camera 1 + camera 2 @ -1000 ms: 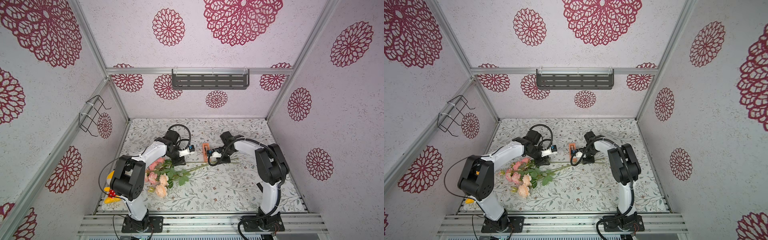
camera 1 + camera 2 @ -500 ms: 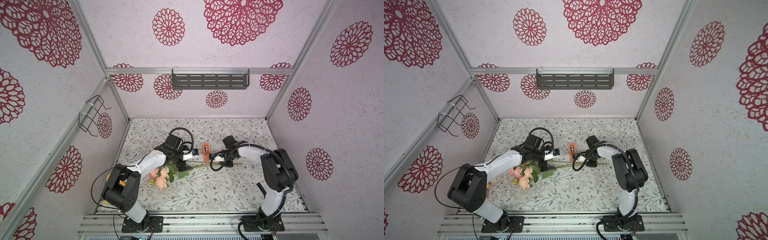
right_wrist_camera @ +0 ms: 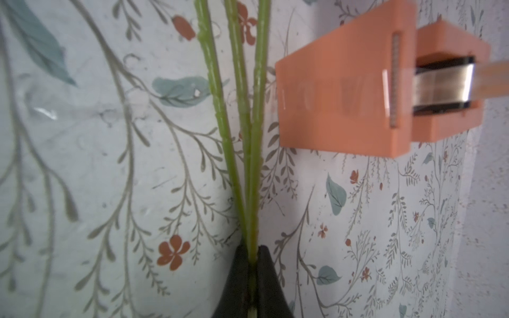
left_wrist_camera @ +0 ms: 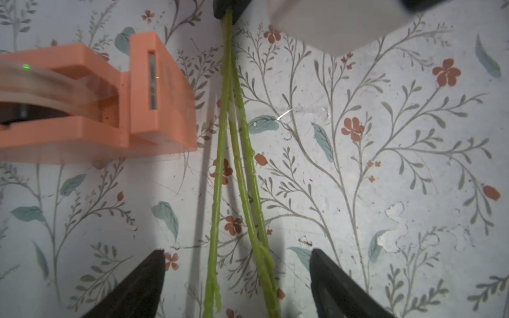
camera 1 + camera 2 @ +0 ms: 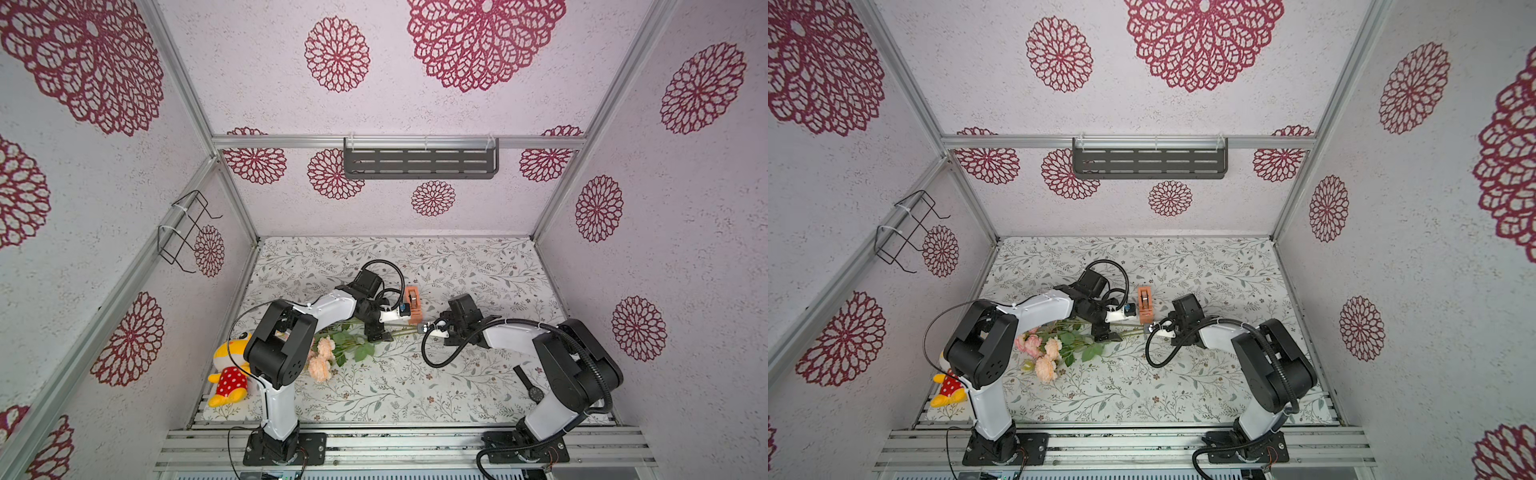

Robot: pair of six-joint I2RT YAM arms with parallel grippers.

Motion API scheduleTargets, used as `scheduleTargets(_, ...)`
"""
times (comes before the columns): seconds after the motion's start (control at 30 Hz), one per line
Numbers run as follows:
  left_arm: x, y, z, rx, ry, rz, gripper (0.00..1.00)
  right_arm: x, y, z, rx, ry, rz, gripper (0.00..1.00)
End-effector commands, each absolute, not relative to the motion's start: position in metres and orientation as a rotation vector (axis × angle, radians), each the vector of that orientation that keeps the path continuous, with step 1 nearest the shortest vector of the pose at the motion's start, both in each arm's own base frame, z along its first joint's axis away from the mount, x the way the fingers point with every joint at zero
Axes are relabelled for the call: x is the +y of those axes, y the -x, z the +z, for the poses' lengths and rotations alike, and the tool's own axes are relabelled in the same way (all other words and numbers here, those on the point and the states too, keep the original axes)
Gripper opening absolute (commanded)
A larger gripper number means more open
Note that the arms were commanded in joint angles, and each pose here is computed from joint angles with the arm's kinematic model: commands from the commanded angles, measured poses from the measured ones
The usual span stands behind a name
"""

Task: Wrap bouquets with tape
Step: Wrap the tape around the bouquet.

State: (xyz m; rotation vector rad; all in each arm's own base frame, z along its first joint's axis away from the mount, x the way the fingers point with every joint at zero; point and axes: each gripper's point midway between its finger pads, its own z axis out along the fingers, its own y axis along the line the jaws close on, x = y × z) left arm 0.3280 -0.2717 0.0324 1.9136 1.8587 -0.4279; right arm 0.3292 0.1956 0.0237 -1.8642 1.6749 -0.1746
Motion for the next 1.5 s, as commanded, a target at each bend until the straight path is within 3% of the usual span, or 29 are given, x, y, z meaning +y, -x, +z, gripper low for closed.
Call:
scheduleTargets(0.0, -0.268, -0.317, 0.031, 1.838, -1.991, -0.436, 0.84, 0.202, -0.325, 0.031, 1.651, 1.843, -0.122, 0.0)
scheduleTargets(0.3, -0.241, -0.318, -0.011, 2.009, -2.205, -0.198, 0.8, 0.204, -0.317, 0.049, 1.578, 1.791, -0.101, 0.0)
scheduleTargets(0.47, -0.241, -0.314, -0.019, 2.026, -2.244, -0.181, 0.7, 0.208, -0.316, 0.06, 1.547, 1.778, -0.092, 0.0)
scheduleTargets(0.77, -0.238, -0.313, -0.022, 2.073, -2.258, -0.165, 0.3, 0.199, -0.307, 0.048, 1.611, 1.858, -0.078, 0.0)
scheduleTargets(0.83, -0.238, -0.313, -0.02, 2.072, -2.252, -0.177, 0.15, 0.198, -0.304, 0.045, 1.625, 1.872, -0.071, 0.0)
scheduleTargets(0.93, -0.241, -0.312, -0.015, 2.061, -2.241, -0.19, 0.04, 0.198, -0.305, 0.044, 1.637, 1.871, -0.08, 0.0)
scheduleTargets(1.07, -0.243, -0.31, -0.006, 2.033, -2.23, -0.208, 0.0, 0.205, -0.309, 0.051, 1.58, 1.845, -0.155, 0.16)
scheduleTargets(1.17, -0.243, -0.309, -0.004, 2.041, -2.225, -0.214, 0.0, 0.21, -0.31, 0.056, 1.569, 1.828, -0.131, 0.36)
scheduleTargets(1.3, -0.243, -0.307, 0.001, 2.051, -2.224, -0.224, 0.0, 0.217, -0.303, 0.055, 1.608, 1.878, -0.036, 0.48)
scheduleTargets(1.47, -0.251, -0.308, 0.02, 2.024, -2.187, -0.263, 0.0, 0.22, -0.297, 0.042, 1.648, 1.94, 0.037, 0.48)
